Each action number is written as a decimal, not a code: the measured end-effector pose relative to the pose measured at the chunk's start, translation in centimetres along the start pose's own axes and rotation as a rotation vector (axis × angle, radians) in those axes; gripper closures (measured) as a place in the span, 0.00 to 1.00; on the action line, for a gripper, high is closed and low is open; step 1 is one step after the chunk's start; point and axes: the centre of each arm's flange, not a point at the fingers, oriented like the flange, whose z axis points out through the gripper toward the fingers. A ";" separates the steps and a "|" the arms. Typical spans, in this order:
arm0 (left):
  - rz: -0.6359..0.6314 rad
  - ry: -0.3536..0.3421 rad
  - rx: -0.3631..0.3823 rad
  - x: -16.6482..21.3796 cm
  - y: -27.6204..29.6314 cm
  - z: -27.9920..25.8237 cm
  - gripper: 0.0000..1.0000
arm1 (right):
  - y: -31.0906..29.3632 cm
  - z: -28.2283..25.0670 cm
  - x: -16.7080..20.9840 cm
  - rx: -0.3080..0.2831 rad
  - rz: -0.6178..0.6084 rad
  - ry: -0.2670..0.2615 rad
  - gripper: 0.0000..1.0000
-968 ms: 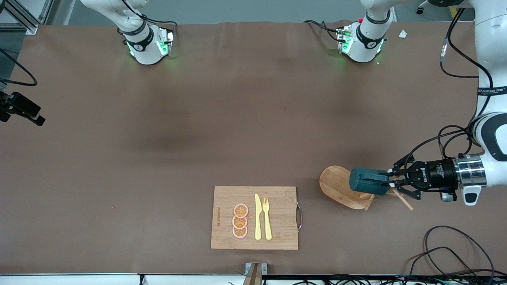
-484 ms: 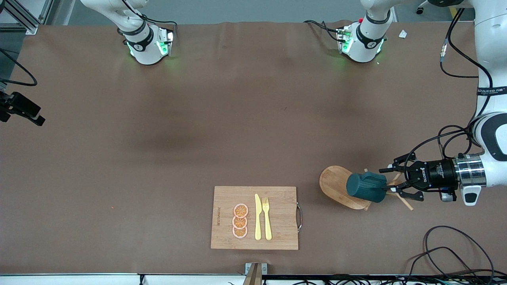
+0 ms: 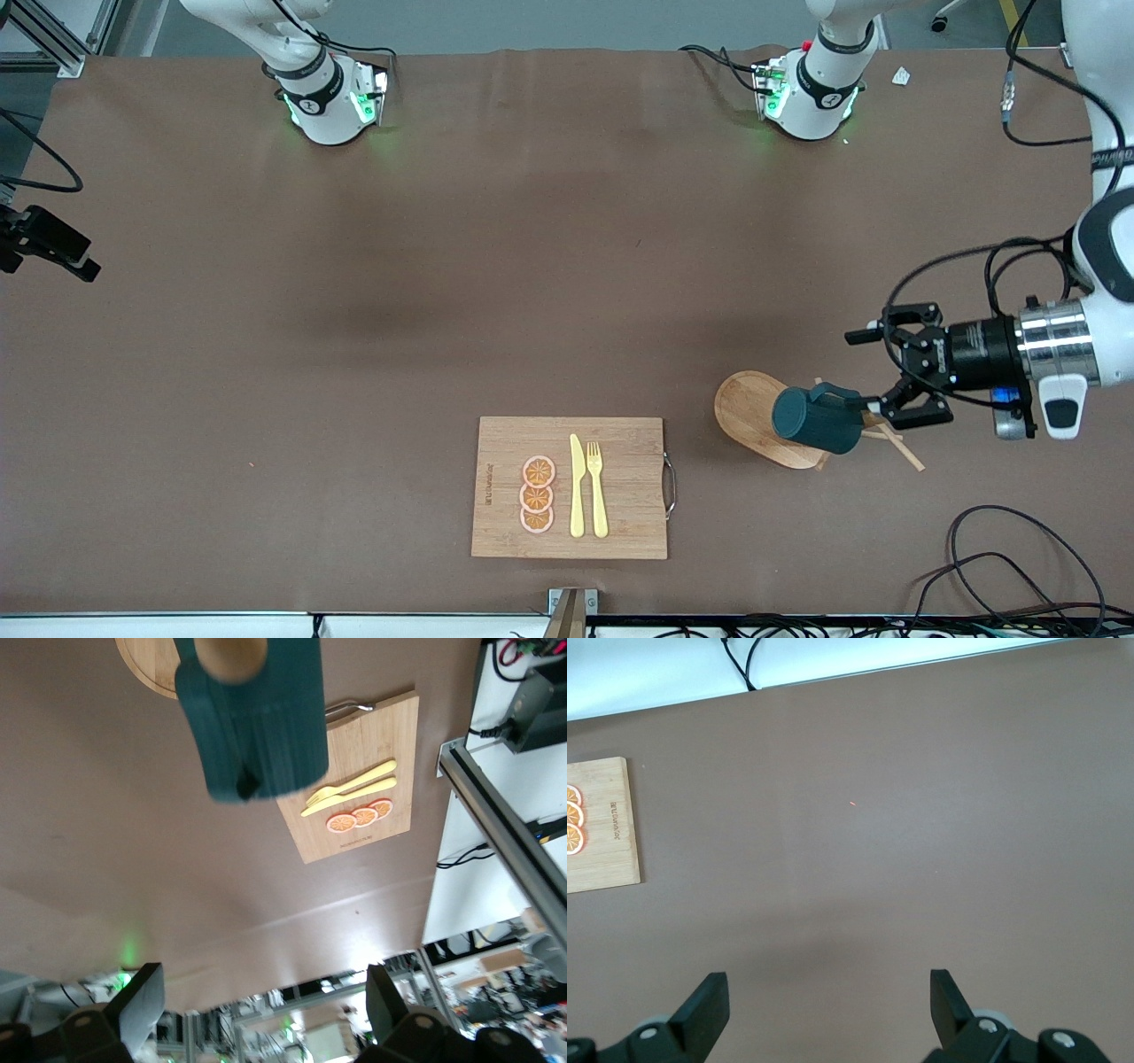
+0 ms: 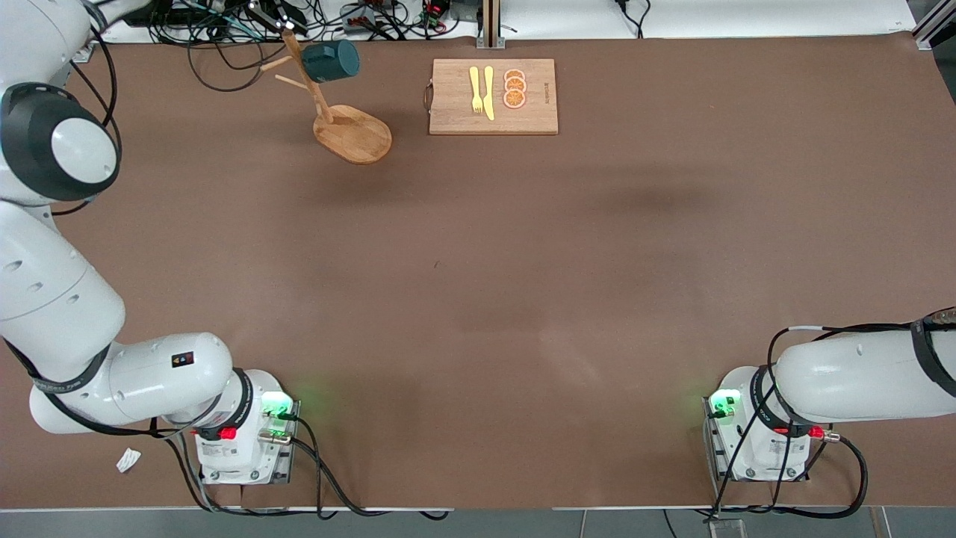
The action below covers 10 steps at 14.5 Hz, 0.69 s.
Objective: Pass cup and hang on rack
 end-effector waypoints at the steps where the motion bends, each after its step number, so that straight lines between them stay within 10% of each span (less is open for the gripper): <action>1: 0.092 0.107 0.060 -2.8 0.0 0.0 0.00 | 0.0 0.0 0.0 0.000 0.000 0.000 0.00; 5: 0.506 0.432 0.347 -13.2 -1.1 1.5 0.00 | 0.0 0.0 0.0 0.000 0.000 0.001 0.00; 10: 0.914 0.563 0.540 -13.9 -3.8 -5.6 0.00 | 0.0 -0.1 0.0 0.000 0.000 0.002 0.00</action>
